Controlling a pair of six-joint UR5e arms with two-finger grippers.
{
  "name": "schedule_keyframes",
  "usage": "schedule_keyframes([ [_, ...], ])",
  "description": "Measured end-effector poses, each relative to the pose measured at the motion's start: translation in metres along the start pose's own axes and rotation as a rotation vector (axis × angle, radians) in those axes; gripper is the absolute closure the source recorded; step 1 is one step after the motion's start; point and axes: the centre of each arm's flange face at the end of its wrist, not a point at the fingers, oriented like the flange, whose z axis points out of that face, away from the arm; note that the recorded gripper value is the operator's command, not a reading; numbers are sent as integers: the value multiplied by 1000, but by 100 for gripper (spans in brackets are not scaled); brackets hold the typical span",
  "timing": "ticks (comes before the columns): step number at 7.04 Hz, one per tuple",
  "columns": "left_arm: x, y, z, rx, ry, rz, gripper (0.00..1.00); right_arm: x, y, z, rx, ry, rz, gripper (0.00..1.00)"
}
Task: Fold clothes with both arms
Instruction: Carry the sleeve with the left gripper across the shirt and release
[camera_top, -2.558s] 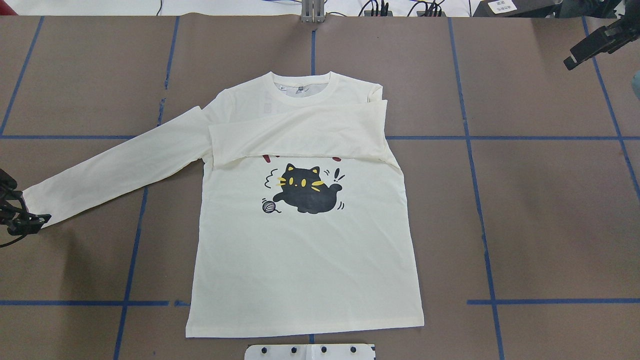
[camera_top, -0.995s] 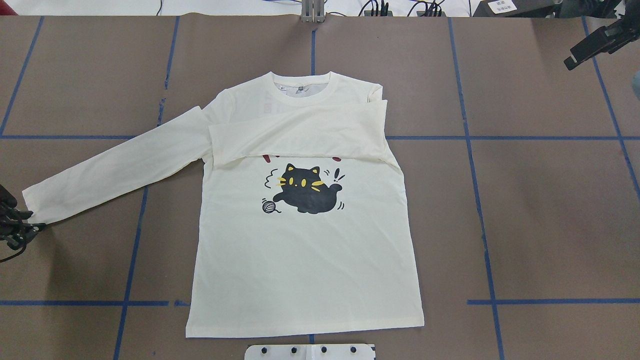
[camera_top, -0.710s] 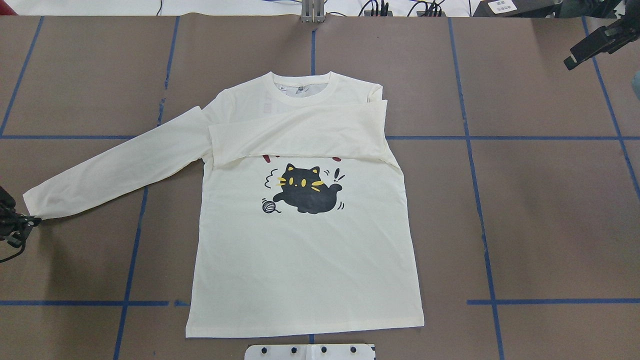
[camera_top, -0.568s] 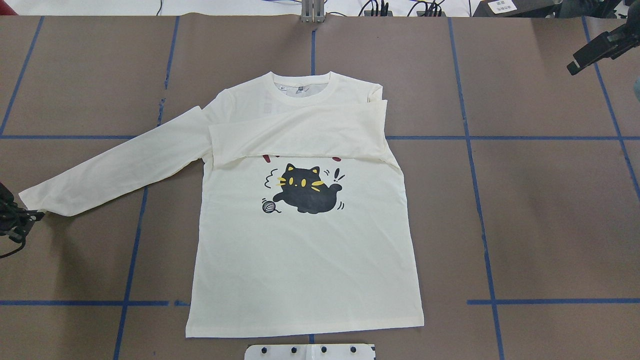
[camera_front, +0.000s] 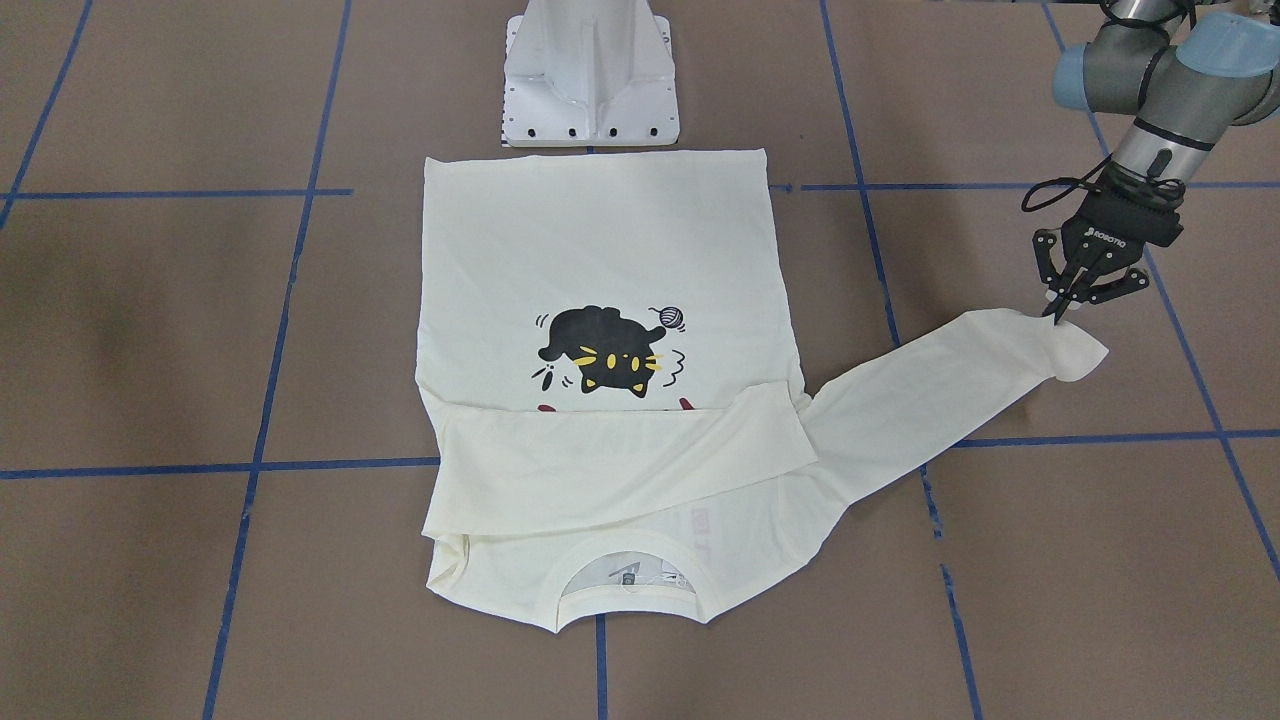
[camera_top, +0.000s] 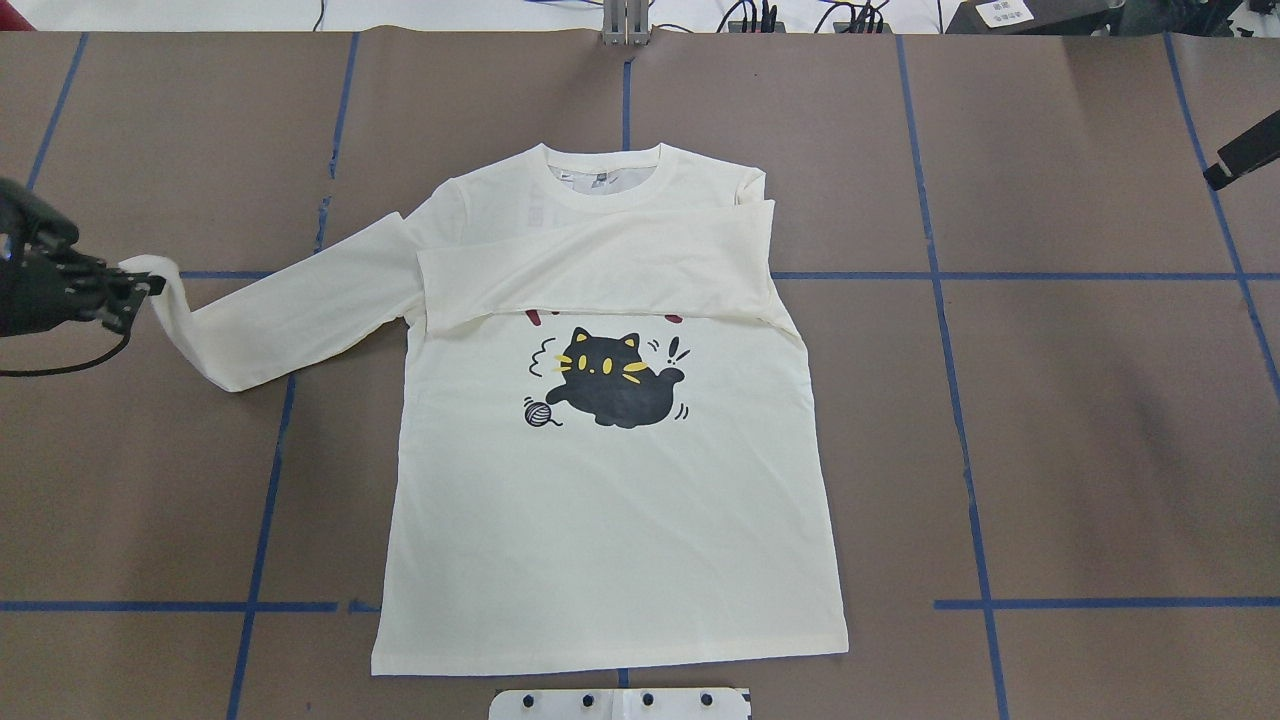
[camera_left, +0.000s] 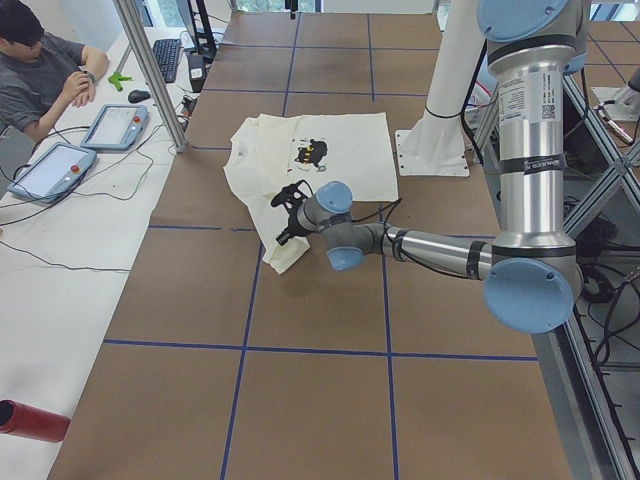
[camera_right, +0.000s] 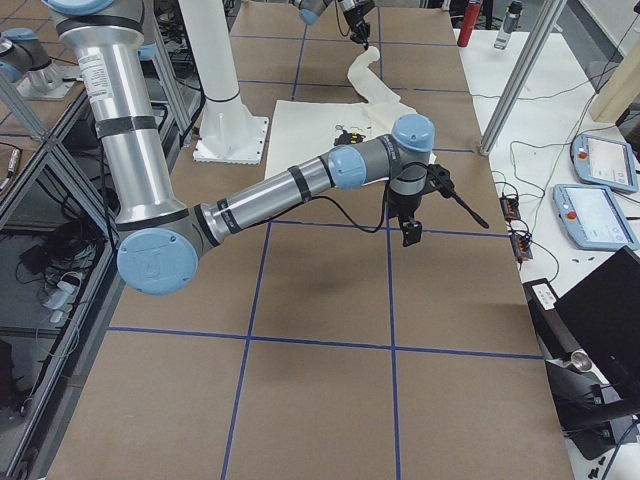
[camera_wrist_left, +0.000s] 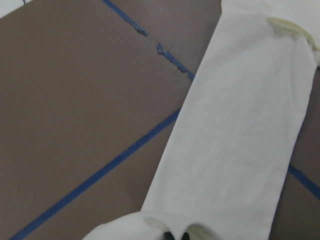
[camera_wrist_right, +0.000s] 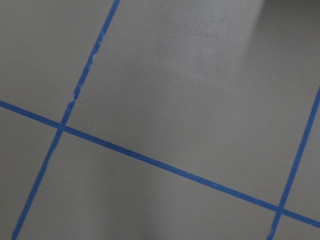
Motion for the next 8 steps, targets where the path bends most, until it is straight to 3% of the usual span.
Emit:
schedule_keyframes([
  [2, 53, -127, 27, -6, -13, -125, 100, 33, 35, 13, -37, 11, 32, 0],
  [4, 120, -243, 43, -40, -29, -289, 100, 44, 50, 17, -51, 16, 58, 0],
  [6, 211, -316, 82, -38, -35, -411, 100, 46, 52, 16, -51, 17, 69, 0],
  [8, 318, -333, 120, -8, -54, -426, 100, 47, 52, 16, -50, 18, 73, 0],
])
